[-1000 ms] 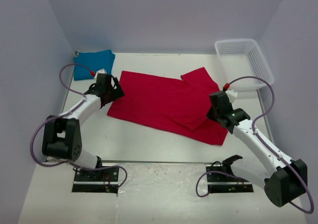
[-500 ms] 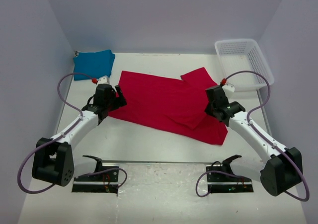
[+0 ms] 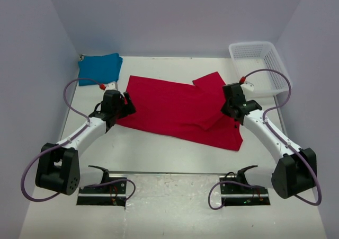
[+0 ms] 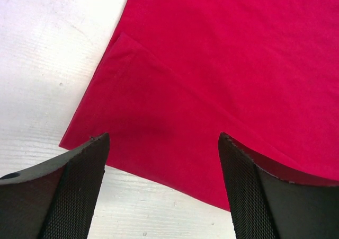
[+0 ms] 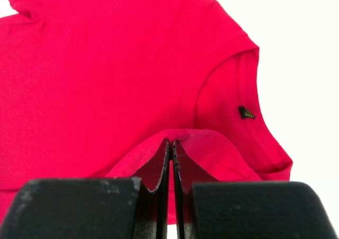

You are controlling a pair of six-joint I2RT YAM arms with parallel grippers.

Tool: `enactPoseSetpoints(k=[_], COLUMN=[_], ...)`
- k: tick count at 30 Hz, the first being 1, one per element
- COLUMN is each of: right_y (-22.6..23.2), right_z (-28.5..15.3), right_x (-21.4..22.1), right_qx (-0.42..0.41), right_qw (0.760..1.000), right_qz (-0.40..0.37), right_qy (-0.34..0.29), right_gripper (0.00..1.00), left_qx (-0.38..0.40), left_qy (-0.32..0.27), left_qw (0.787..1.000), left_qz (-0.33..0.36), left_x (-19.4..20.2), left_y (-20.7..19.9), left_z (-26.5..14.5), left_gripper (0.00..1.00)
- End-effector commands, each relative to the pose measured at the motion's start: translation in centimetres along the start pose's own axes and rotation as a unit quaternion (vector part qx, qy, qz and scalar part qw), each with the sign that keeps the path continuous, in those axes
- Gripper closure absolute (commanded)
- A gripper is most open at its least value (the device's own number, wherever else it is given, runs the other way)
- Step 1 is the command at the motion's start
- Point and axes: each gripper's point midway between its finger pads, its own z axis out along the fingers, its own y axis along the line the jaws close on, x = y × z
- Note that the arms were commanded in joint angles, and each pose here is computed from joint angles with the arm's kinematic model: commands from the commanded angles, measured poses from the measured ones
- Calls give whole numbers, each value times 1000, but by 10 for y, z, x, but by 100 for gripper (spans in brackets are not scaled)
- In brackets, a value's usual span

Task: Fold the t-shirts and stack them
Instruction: Fold the flattened tshirt in 1/3 of the way

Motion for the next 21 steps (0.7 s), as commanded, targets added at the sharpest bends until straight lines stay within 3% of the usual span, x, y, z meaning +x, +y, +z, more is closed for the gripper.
enactPoseSetpoints(k=[1,9,11,12,13,14,16,18,21], right_y=[8,6,8,11,15,21,30,35,48], right_z=[3,22,28,31,35,38,49,44,21], right_x=[-24,-12,-7,-7,-5,-7,-22,-31,-35], right_qx=[-2,11,9,6,-5,-20,-14,-20,-80], right_qw=[1000,1000,1000,1000,1000,999,999,998,995], right_qz=[13,4,-4,-5,-9,-31,-32,-54,-66], right_qy=[-28,-3,9,10,19,22,15,5,-1], right_gripper=[100,100,93,87,61,44,22,14,13], left_qx=[19,26,28,29,29,28,29,36,44], left_qy=[-23,-23,-23,-24,-24,-23,-25,-23,-21], left_qw=[1000,999,999,999,999,999,999,999,999], left_qz=[1,3,5,5,5,6,5,4,6], left_x=[-12,-16,-17,-17,-17,-17,-19,-19,-21], left_y=[-10,-15,-16,-16,-16,-17,-18,-21,-25], left_z=[-1,-1,0,0,0,1,2,3,2], left_gripper=[16,16,15,15,15,15,15,15,16])
